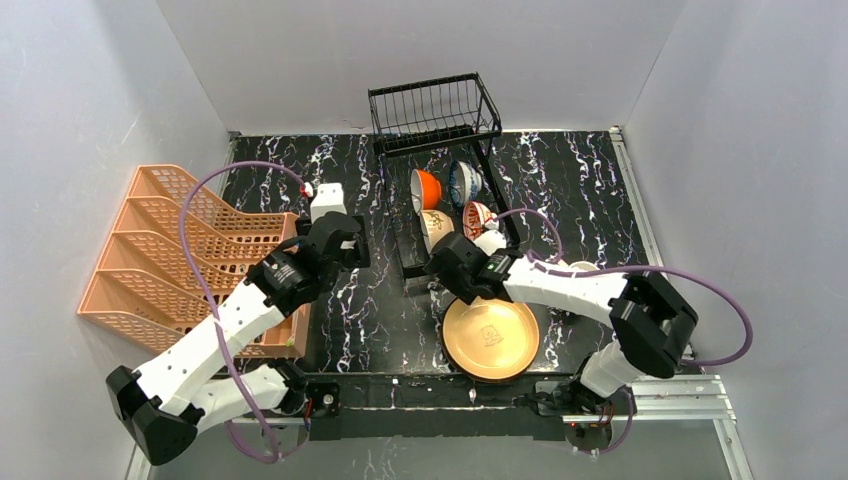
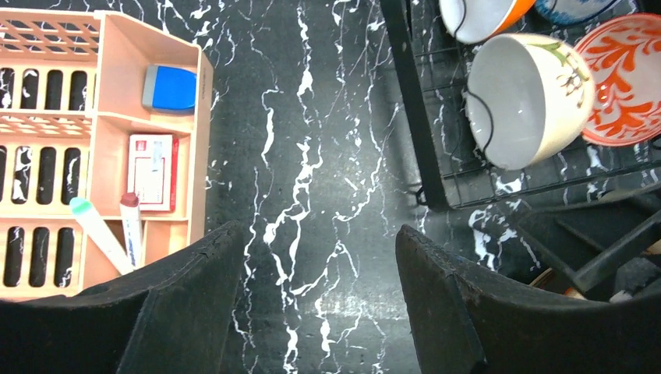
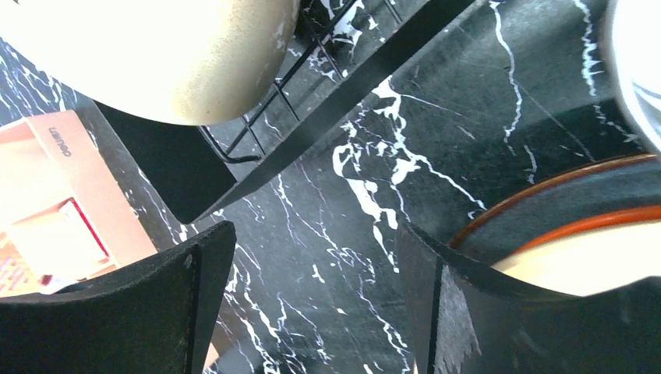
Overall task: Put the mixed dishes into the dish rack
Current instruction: Move the dish rack to the center of the board.
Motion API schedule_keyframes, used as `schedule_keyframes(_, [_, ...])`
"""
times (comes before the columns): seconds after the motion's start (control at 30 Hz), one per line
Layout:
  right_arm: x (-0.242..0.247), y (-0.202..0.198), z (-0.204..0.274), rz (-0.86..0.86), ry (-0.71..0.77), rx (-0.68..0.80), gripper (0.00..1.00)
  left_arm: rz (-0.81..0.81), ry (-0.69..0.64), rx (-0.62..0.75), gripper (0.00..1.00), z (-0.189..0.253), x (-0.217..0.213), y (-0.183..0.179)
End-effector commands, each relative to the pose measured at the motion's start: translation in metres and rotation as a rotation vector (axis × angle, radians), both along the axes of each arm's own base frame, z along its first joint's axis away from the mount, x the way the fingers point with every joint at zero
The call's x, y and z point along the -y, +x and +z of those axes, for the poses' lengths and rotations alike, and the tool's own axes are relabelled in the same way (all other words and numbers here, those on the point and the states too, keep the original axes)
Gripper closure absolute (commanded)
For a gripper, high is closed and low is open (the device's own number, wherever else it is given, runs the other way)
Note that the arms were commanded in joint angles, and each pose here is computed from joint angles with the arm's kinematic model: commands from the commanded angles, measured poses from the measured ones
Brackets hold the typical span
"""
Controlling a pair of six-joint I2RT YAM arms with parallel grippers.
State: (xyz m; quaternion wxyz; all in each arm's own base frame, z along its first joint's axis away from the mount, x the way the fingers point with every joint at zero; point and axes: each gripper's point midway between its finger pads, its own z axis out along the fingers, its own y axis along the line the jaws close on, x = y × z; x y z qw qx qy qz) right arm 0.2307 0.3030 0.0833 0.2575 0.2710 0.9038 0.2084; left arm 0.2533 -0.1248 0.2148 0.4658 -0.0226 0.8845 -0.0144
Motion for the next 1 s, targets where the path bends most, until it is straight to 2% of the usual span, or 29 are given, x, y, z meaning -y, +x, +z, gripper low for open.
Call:
schedule_keyframes(0.0, [-0.019,0.020,0.019,-0.104,0.075,0.056,0.17,-0.002,0.084,-0.021,0.30,-0.013,-0.021,-0.013])
schedule_keyframes(0.27, [-0.034,0.028,0.014,-0.122,0.063,0.055,0.18,-0.047,0.070,-0.038,0.29,-0.031,-0.018,-0.020])
schedule_keyframes(0.43, [-0.037,0.030,0.007,-0.143,0.073,0.053,0.21,-0.077,0.055,-0.059,0.29,-0.036,-0.012,-0.023])
schedule_keyframes(0.7, [-0.050,0.034,-0.001,-0.138,0.053,0.046,0.37,-0.085,0.038,-0.052,0.29,-0.035,-0.011,-0.024])
schedule_keyframes(0.97, [-0.058,0.040,-0.007,-0.136,0.020,0.052,0.45,-0.071,0.027,-0.024,0.28,-0.028,-0.017,-0.026])
